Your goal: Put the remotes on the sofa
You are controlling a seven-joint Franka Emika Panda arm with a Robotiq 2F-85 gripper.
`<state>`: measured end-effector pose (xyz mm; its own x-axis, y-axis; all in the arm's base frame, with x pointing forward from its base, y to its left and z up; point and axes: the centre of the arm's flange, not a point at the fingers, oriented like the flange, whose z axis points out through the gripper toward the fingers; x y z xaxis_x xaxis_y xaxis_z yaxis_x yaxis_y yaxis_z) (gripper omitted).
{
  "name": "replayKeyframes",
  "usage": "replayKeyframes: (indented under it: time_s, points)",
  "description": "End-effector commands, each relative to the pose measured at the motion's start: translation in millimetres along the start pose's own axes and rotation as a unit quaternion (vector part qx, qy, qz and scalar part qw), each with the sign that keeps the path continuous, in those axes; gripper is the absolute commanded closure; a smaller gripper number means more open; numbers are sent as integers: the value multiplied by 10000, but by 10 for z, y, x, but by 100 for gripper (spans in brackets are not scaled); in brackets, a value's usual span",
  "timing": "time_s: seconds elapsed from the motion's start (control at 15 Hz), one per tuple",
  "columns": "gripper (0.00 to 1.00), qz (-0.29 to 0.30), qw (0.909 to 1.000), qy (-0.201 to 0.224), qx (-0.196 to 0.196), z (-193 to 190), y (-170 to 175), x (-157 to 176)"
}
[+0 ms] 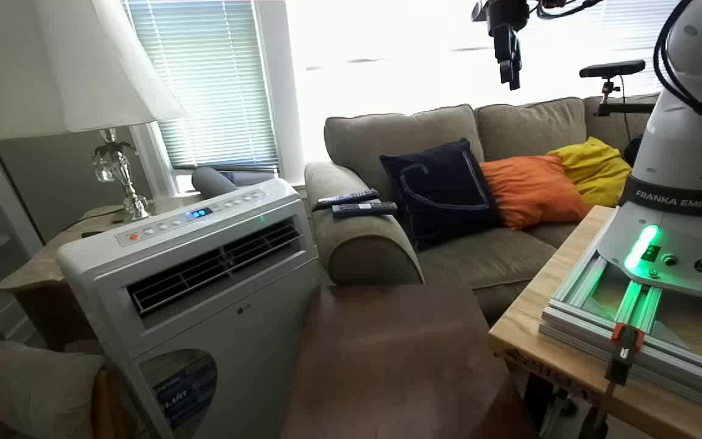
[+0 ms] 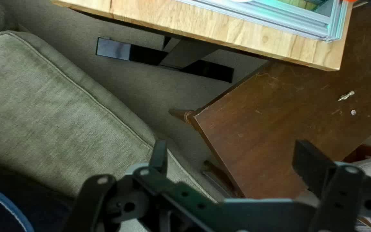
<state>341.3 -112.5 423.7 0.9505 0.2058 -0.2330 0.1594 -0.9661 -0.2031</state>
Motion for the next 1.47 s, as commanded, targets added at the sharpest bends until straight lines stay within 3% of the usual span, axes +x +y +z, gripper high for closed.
replayKeyframes:
  time_s: [0.0, 0.27, 0.47, 0.6, 0.87, 1.07, 1.2, 1.4]
  points:
    - [0, 0, 10000, 0, 0, 0, 0, 0]
    - [0, 453, 9972, 509, 307, -81, -112, 200]
    - [0, 413, 9932, 862, 669, -173, -273, 191]
    - [0, 259, 9873, 1380, 739, -167, -374, 292]
    - [0, -468, 9765, 2103, -4, -90, -661, 635]
    - [0, -873, 9583, 2694, -382, 146, -861, 839]
    - [0, -1004, 9512, 2858, -590, 377, -923, 926]
    - [0, -1020, 9485, 2912, -715, 714, -910, 1058]
